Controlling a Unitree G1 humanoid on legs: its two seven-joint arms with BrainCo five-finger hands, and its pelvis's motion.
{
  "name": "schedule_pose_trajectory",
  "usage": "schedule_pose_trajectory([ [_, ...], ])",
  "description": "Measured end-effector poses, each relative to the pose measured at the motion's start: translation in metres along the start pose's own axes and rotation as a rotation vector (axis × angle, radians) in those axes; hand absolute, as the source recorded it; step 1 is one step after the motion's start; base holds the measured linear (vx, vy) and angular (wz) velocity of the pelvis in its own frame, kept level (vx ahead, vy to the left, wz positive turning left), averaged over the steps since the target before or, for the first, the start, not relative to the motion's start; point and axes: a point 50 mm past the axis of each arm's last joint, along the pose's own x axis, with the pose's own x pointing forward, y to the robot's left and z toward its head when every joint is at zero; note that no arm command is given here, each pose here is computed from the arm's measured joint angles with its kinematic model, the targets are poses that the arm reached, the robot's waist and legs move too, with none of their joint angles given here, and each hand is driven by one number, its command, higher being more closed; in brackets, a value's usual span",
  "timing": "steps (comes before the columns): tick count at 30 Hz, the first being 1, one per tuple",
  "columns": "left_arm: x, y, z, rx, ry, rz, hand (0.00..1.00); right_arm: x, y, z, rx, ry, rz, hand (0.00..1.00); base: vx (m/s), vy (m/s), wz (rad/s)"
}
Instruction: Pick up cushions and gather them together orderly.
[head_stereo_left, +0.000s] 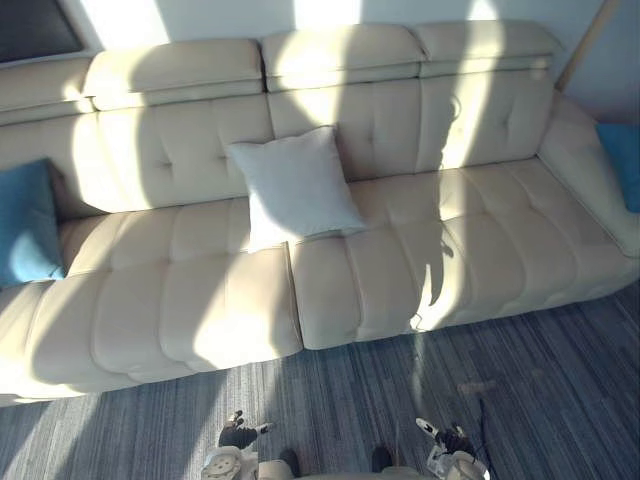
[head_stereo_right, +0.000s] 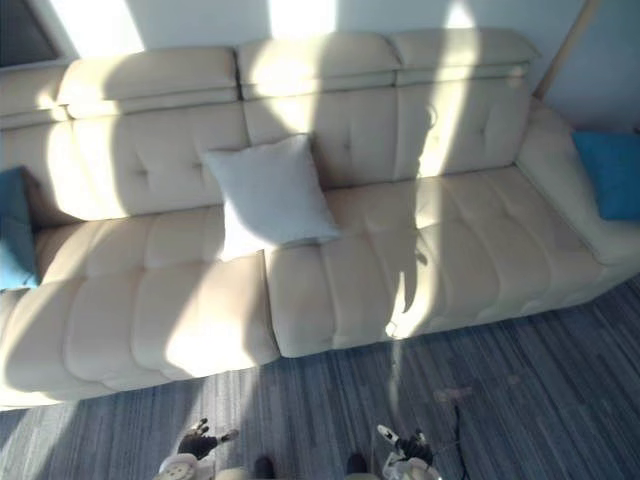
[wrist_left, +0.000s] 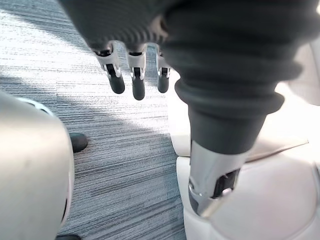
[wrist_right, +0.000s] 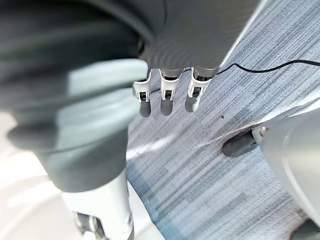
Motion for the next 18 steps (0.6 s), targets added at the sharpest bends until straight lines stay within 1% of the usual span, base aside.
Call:
schedule_pose_trajectory([
  [5,0.005,-0.001,0.018,-0.004,-0.042,-0.001,0.0,0.003,0.011,0.014,-0.035,-0.035,0.032,0.0,-0.02,-0.054,-1.53],
  [8,0.006,0.005,0.025,0.01,-0.075,0.012,0.0,0.004,0.003,0.014,-0.05,-0.03,0.01,0.0,-0.01,-0.165,-1.41],
  [10,0.006,0.007,0.024,0.016,-0.07,0.016,0.0,0.005,-0.004,0.017,-0.07,-0.036,-0.003,0.0,0.05,-0.191,-1.19],
  [14,0.005,0.006,0.018,0.026,-0.054,0.008,0.0,0.004,-0.011,0.007,-0.113,0.002,-0.013,0.0,0.09,-0.19,-1.2],
  [16,0.002,0.003,0.011,0.014,-0.038,-0.005,0.0,0.005,-0.013,0.008,-0.115,0.0,-0.016,0.0,0.14,-0.075,-1.2],
  [18,0.002,0.002,0.016,0.012,-0.062,-0.009,0.0,0.005,-0.017,0.007,-0.123,0.01,-0.035,0.0,0.14,0.016,-1.25],
])
